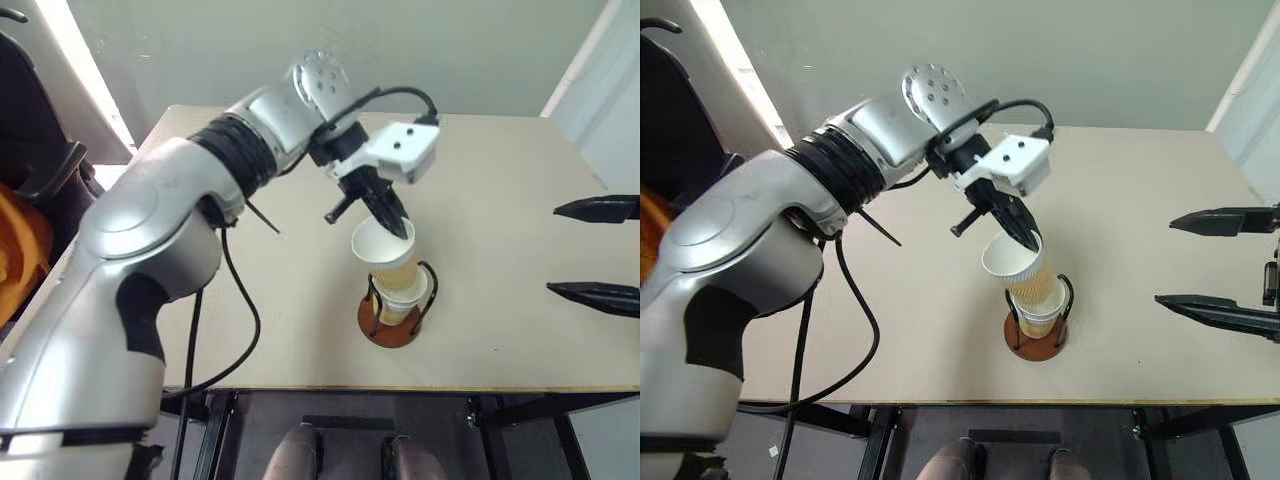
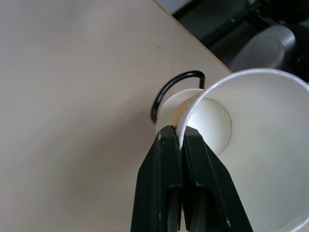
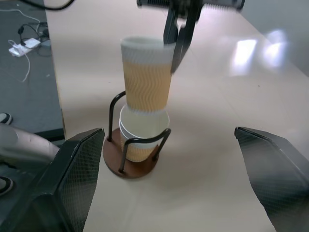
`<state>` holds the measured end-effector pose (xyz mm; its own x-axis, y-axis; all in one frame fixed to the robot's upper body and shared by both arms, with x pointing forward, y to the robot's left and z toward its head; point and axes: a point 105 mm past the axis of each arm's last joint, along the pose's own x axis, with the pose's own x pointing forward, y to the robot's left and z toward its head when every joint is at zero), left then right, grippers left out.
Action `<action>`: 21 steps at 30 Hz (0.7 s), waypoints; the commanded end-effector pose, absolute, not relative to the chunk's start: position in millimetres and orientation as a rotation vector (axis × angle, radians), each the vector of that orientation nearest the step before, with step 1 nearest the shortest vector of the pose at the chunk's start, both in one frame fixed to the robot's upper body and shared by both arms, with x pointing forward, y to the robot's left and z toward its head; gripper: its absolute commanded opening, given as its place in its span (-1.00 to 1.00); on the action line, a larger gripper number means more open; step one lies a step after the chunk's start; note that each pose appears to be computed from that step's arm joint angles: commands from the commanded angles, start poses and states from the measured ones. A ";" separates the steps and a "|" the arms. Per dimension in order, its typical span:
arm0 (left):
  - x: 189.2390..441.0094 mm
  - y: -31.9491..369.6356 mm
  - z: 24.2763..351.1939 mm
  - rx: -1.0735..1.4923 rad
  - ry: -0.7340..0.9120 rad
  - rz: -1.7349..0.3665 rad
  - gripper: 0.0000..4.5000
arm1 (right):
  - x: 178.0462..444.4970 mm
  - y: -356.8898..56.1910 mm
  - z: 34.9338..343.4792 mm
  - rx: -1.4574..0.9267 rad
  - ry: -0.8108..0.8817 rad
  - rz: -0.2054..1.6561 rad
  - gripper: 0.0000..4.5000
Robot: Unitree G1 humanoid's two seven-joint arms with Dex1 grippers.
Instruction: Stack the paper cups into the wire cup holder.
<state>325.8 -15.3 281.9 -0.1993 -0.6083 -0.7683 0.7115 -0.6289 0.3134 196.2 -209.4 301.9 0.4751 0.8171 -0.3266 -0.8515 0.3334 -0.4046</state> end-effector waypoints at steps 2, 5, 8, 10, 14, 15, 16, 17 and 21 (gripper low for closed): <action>319.3 -21.3 285.6 1.166 0.115 -1.978 -0.98 | 188.9 -199.0 310.0 -0.619 0.032 1.093 1.00; 320.9 -26.3 282.9 1.193 0.111 -1.974 -0.98 | 188.3 -196.0 309.6 -0.620 0.029 1.095 1.00; 323.7 -29.3 280.1 1.228 0.109 -1.961 -0.98 | 187.7 -195.0 309.3 -0.620 0.030 1.092 1.00; 324.9 -31.4 278.7 1.232 0.118 -1.954 -0.98 | 187.2 -194.2 309.1 -0.621 0.030 1.093 1.00; 325.9 -34.2 275.6 1.256 0.125 -1.949 -0.98 | 186.9 -194.8 308.7 -0.619 0.036 1.087 1.00; 326.0 -34.8 275.5 1.256 0.124 -1.948 -0.91 | 187.2 -195.8 308.9 -0.617 0.038 1.081 1.00; 326.3 -35.1 275.2 1.256 0.125 -1.947 -0.81 | 187.3 -196.7 309.1 -0.616 0.039 1.076 1.00; 326.5 -35.2 275.0 1.257 0.125 -1.945 -0.73 | 187.4 -197.2 309.2 -0.615 0.040 1.074 1.00; 327.9 -35.0 273.4 1.267 0.127 -1.939 -0.14 | 186.6 -197.1 309.9 -0.613 0.041 1.075 1.00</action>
<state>333.1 -32.7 267.3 -0.1531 -0.5604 -0.8139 0.6907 -0.6498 0.3174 190.5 -196.1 300.2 0.4659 0.8199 -0.3328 -0.8557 0.3217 -0.4054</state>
